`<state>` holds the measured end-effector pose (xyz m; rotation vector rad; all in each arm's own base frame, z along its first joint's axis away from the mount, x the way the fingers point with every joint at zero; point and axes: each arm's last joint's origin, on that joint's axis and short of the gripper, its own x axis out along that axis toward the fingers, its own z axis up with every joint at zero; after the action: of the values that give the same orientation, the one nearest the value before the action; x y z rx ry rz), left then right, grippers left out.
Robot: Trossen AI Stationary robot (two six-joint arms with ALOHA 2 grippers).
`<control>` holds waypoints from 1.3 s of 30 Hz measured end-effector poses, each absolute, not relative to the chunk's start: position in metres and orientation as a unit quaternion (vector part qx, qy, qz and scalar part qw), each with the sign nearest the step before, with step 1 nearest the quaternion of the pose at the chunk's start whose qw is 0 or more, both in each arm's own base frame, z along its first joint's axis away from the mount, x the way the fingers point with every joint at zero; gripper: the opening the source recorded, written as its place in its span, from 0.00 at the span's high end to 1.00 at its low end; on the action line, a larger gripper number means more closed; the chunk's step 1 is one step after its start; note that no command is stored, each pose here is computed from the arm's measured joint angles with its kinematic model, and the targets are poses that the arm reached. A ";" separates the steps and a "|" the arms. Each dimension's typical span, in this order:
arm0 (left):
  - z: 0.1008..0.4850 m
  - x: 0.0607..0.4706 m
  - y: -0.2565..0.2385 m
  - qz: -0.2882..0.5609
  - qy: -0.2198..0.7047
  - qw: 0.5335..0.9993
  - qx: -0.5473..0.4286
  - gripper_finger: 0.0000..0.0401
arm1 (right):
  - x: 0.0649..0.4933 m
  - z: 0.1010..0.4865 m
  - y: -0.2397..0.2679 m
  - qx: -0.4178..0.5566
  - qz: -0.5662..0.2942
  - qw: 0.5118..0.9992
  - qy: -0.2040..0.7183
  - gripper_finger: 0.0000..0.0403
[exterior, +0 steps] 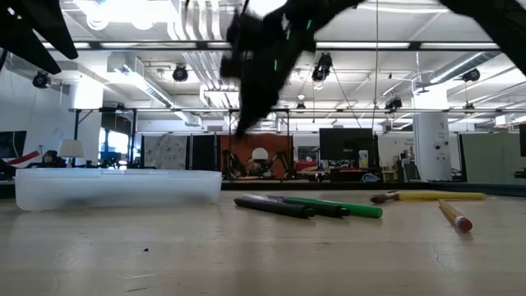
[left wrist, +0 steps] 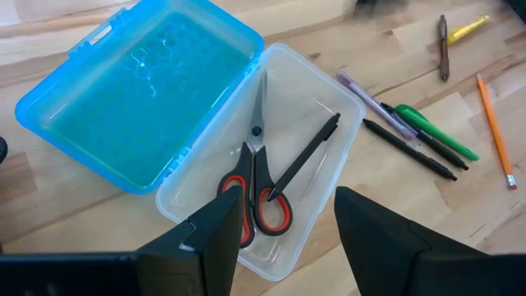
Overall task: Pick & place school supplies into a supply box
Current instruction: Put the black pen into the blue supply box, then put the brown pen into the blue supply box
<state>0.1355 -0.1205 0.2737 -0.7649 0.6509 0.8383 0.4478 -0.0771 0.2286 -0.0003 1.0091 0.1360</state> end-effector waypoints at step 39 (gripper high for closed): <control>0.301 0.124 -0.107 0.390 0.301 0.816 -0.303 0.56 | 0.481 0.251 -0.037 -0.049 0.090 0.830 0.549 0.50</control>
<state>0.1241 -0.1072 0.3006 -0.6462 0.6415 0.8316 0.4813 -0.0366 0.2513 -0.1044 1.1646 0.1918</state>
